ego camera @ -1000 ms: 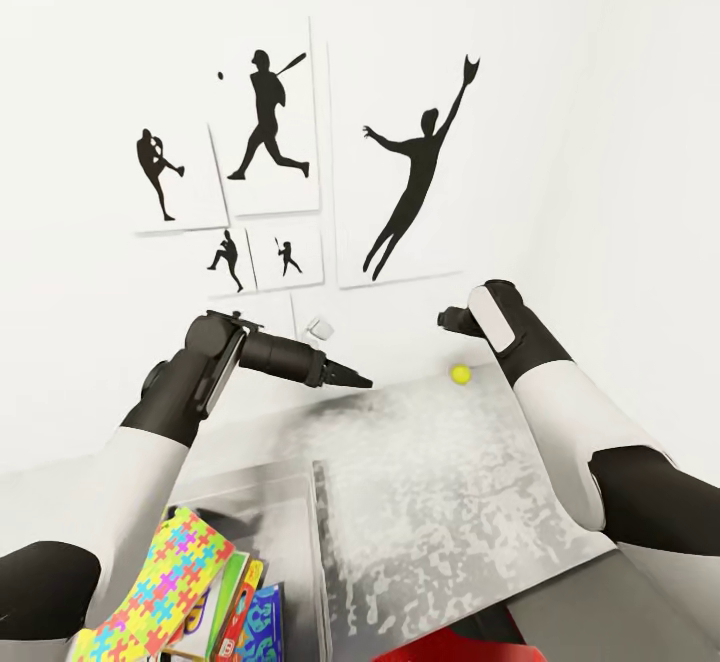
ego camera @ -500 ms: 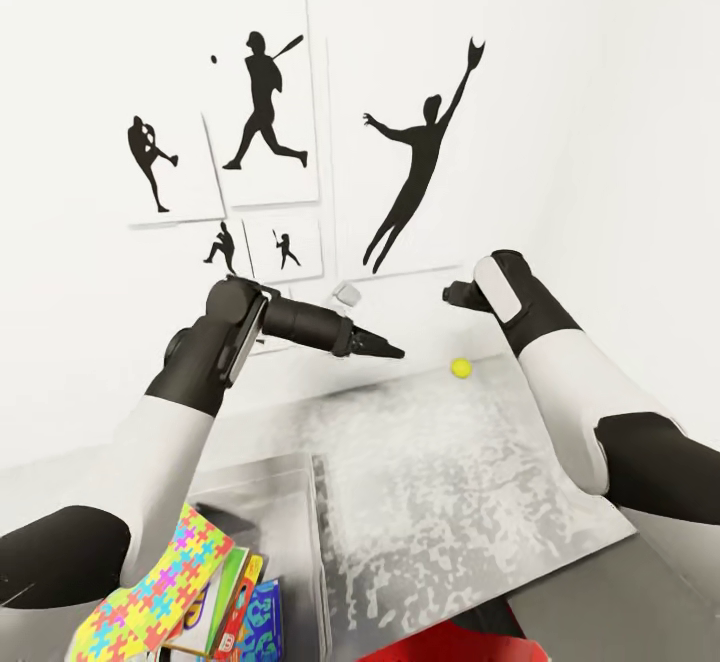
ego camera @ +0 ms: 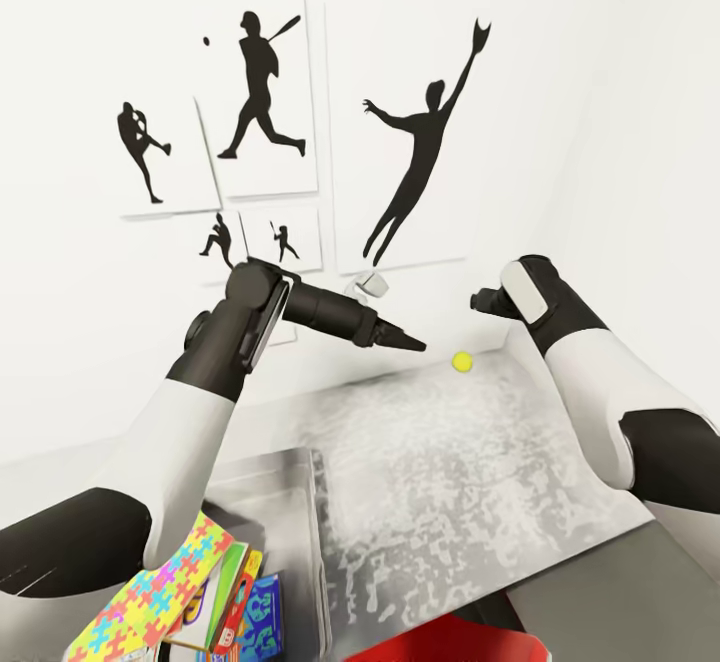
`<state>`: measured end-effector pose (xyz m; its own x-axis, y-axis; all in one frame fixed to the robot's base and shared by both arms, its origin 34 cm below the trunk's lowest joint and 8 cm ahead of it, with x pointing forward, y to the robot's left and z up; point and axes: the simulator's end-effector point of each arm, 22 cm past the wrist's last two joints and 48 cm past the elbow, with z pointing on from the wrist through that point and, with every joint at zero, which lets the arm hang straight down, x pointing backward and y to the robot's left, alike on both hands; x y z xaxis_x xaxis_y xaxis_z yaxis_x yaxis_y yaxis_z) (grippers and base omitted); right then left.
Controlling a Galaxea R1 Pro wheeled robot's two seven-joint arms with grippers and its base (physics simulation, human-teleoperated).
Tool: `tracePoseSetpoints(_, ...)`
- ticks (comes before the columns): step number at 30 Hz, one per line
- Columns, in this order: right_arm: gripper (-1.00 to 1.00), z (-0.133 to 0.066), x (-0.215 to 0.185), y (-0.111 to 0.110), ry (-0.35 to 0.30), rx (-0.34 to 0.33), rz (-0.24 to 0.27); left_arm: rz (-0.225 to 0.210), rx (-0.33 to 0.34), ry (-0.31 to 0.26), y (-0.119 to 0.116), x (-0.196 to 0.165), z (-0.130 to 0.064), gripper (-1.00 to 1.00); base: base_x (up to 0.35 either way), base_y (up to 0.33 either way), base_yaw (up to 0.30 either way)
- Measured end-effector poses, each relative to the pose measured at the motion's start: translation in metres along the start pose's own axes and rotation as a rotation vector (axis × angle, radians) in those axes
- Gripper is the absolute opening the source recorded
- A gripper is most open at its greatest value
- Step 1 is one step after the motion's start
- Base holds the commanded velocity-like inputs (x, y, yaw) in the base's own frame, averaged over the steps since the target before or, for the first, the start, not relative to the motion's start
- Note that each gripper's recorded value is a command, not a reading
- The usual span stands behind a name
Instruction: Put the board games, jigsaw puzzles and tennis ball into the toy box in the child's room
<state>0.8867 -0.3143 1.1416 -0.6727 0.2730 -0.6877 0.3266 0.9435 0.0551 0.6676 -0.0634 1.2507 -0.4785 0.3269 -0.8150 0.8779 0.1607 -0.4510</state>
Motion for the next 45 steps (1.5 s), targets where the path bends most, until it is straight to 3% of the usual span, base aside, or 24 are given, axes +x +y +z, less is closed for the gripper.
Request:
tracePoseSetpoints(22,1.00,0.020,0.010,-0.015,0.052,0.015,-0.004,-0.027,-0.022,0.003,0.028,0.009,-0.011,1.00,0.000,0.000,0.000)
tracePoseSetpoints(45,1.00,0.034,0.011,-0.012,0.078,0.012,-0.009,-0.044,-0.013,-0.001,0.043,0.018,-0.009,1.00,0.000,0.000,0.000)
